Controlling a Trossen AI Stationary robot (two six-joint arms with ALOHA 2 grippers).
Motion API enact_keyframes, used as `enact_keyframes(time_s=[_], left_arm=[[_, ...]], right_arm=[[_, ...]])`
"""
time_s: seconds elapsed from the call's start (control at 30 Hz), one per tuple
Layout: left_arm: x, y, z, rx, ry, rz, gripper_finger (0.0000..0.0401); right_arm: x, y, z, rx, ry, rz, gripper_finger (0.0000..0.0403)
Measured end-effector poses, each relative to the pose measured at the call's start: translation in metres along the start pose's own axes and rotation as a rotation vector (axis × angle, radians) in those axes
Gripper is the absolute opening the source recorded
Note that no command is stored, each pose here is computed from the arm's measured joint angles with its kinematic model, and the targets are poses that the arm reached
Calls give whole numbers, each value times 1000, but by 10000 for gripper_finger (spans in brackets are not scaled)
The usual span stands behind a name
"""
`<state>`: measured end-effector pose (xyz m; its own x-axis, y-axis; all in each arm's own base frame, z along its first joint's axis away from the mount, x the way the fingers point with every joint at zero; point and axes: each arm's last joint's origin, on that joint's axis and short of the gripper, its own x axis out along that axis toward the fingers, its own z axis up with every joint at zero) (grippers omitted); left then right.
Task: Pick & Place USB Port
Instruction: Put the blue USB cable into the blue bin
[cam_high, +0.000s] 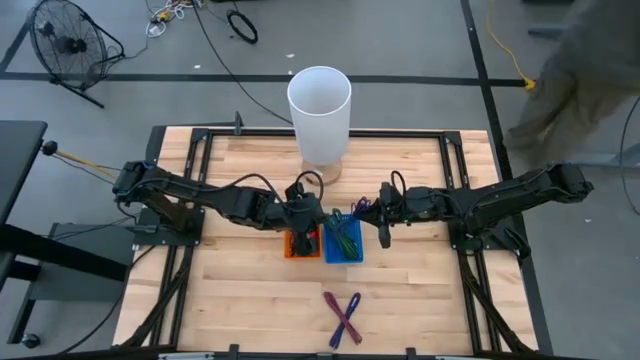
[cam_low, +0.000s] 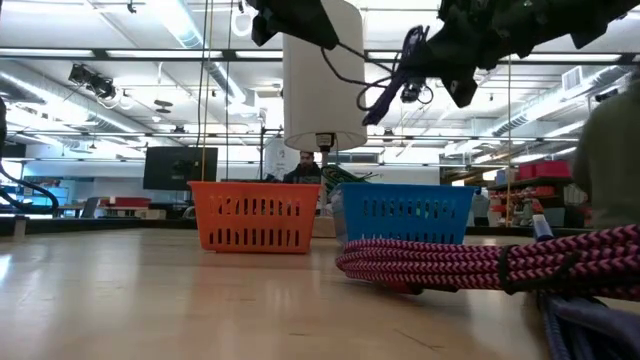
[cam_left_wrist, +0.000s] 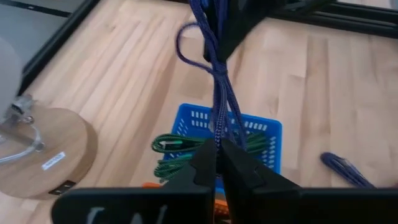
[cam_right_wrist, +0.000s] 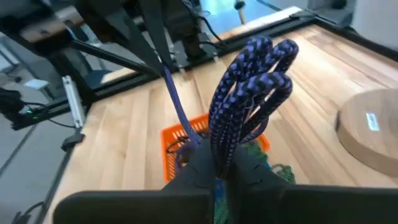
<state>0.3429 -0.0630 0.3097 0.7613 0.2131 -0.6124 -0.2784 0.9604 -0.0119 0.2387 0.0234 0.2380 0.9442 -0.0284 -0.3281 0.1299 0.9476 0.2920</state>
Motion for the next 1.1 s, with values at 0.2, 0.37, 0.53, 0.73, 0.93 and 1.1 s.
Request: enact_keyframes(time_s=[0.2, 0.37, 0.53, 0.73, 0.93, 1.1], left_arm=[[0, -1, 0, 17, 11, -51, 43], [1, 1, 1, 21, 8, -32, 114], [2, 6, 2, 11, 1, 0, 167], [2, 5, 2, -7, 1, 0, 177], [3, 6, 2, -8, -5, 17, 170], [3, 6, 3, -17, -9, 16, 170]], right_arm=[[0, 0, 2, 1, -14, 24, 5], [0, 1, 1, 28, 9, 78, 5], [-1, 4, -6, 76, 96, 114, 5], [-2, 13, -24, 105, 214, 66, 4], [10, 15, -35, 95, 243, 29, 4], [25, 9, -46, 112, 299, -2, 4]])
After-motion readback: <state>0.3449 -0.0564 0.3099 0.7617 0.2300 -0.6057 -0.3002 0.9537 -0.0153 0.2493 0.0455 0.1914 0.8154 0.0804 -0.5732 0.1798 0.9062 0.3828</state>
